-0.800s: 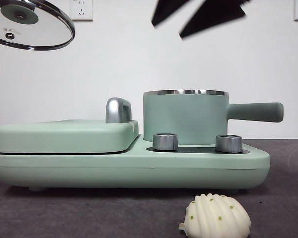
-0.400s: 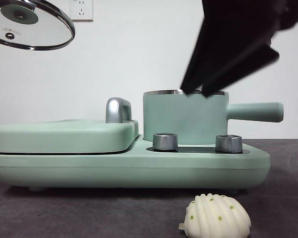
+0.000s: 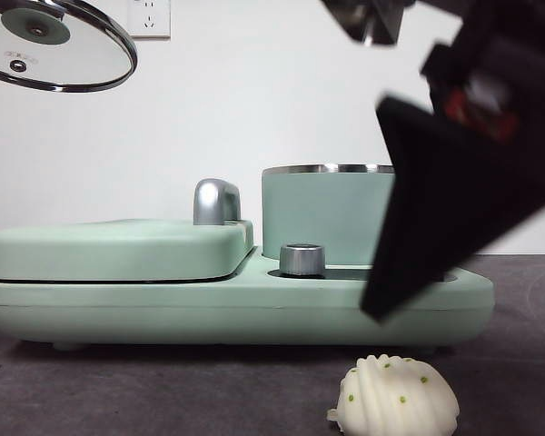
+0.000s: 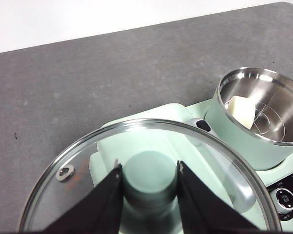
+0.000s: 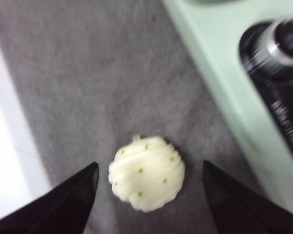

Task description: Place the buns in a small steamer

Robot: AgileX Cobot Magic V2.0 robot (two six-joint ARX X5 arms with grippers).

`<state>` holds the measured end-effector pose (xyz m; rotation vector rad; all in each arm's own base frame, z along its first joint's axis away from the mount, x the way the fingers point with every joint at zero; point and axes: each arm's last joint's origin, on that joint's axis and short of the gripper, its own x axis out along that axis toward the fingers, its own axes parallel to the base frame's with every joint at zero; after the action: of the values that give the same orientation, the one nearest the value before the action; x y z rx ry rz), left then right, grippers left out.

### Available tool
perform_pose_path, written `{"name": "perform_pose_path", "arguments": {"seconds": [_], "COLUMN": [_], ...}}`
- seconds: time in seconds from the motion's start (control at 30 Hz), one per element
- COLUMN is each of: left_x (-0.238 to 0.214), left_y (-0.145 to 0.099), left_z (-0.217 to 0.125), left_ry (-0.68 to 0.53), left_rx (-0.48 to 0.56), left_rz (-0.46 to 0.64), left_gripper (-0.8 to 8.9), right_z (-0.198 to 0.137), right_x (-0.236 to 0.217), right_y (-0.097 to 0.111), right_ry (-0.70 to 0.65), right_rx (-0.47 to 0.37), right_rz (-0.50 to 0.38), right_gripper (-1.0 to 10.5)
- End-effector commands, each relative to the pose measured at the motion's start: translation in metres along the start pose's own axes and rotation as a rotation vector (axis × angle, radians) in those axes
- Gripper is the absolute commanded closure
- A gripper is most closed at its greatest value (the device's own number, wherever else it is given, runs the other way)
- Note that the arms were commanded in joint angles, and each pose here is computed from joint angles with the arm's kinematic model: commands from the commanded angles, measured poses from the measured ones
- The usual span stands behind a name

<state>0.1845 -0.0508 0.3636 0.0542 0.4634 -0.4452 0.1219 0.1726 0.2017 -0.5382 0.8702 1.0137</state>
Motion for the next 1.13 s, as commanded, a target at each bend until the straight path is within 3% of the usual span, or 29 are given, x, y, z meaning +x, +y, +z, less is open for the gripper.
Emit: {"name": "perform_pose_path", "arguments": {"seconds": [0.03,0.47,0.6,0.73,0.87,1.03,1.13], "left_x": [-0.002,-0.002,-0.002,-0.002,-0.002,-0.002,-0.002], "left_y": [-0.001,-0.001,-0.001,-0.001,-0.001,-0.001,-0.001], "left_z": [0.007,0.007,0.007,0.007,0.007,0.007,0.007], "left_ry": [-0.041,-0.041,-0.041,-0.041,-0.041,-0.041,-0.041], "left_rx": [0.005,0.005,0.005,0.005,0.006,0.005,0.005], "left_rz": [-0.001,-0.001,-0.001,-0.001,-0.001,-0.001,-0.001], "left_gripper": [7.96,7.96,7.96,7.96,7.96,7.96,7.96], "right_z": [0.0,-0.014,-0.014,-0.013,-0.001,0.034,0.051], "right_x": [0.008,0.039,0.045,0.034,-0.003,-0.071,-0.098], "right_y": [0.004,0.005,0.004,0.005,0.006,-0.003,-0.013], "right_ry": [0.013,0.099,0.103,0.09,0.076,0.004,-0.038], "right_rx": [-0.047,-0.075,-0.072,-0.035,0.088,0.337,0.387], "right_rz": [0.003,0.019,0.019,0.015,-0.001,-0.051,-0.075], "right_gripper": [6.1,5.5,7.0,7.1,7.1,7.1,7.1]}}
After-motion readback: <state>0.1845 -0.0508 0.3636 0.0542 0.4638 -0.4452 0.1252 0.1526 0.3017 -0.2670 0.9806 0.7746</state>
